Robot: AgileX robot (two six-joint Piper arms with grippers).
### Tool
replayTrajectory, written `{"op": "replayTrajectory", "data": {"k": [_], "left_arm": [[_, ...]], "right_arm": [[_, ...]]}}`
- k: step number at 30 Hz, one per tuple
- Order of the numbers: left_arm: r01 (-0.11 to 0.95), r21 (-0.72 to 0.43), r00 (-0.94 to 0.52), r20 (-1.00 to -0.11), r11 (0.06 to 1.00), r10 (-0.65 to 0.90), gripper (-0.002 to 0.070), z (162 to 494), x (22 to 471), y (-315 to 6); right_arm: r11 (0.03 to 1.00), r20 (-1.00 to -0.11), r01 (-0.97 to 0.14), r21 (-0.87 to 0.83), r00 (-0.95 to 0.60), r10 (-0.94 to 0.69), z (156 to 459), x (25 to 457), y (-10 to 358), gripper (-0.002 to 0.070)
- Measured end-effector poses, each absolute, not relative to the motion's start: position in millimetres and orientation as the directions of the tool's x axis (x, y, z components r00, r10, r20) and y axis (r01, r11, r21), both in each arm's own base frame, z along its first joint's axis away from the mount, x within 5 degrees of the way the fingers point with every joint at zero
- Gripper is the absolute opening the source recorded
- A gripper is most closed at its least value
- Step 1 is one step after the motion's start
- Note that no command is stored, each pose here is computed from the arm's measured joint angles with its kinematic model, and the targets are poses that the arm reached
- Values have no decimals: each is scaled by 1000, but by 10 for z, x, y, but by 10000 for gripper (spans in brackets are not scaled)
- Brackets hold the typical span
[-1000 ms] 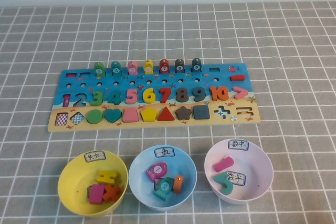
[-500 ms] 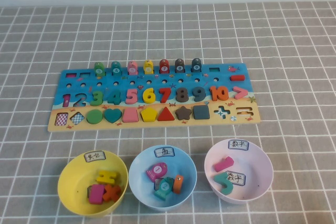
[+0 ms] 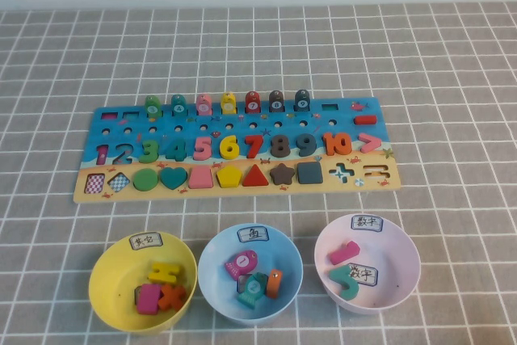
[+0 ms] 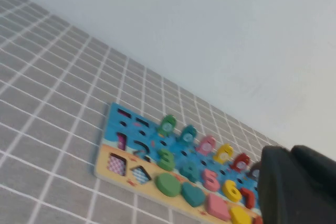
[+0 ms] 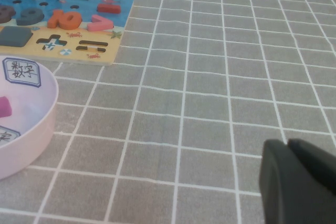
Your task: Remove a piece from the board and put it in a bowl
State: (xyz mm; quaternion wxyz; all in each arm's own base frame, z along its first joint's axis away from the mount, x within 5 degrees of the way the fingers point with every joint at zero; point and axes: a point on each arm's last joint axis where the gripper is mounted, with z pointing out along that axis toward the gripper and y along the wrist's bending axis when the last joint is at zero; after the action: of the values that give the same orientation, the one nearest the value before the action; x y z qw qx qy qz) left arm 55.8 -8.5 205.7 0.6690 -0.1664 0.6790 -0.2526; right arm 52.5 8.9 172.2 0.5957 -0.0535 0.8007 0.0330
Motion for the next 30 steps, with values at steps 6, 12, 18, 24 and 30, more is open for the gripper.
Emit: {"op": "replayTrajectory", "data": {"k": [6, 12, 18, 24, 30], "left_arm": [[107, -578, -214, -808, 809, -549, -4, 2468, 685, -177], [98, -504, -508, -767, 858, -393, -4, 2796, 1077, -323], [157, -397, -707, -685, 904, -178, -4, 2970, 1596, -424], [186, -340, -841, -540, 922, -29, -4, 2988, 2213, -480], [263, -274, -874, -473, 925, 109, -4, 2984, 2790, -533]], "right_arm": [[992, -958, -125, -11, -285, -46, 1722, 525, 89, -18], [992, -958, -125, -11, -285, -46, 1722, 525, 89, -18], [992, -958, -125, -11, -285, -46, 1722, 525, 89, -18], [992, -957, -125, -11, -285, -46, 1722, 525, 89, -18], [992, -957, -125, -11, -287, -47, 1720, 525, 89, -18]]}}
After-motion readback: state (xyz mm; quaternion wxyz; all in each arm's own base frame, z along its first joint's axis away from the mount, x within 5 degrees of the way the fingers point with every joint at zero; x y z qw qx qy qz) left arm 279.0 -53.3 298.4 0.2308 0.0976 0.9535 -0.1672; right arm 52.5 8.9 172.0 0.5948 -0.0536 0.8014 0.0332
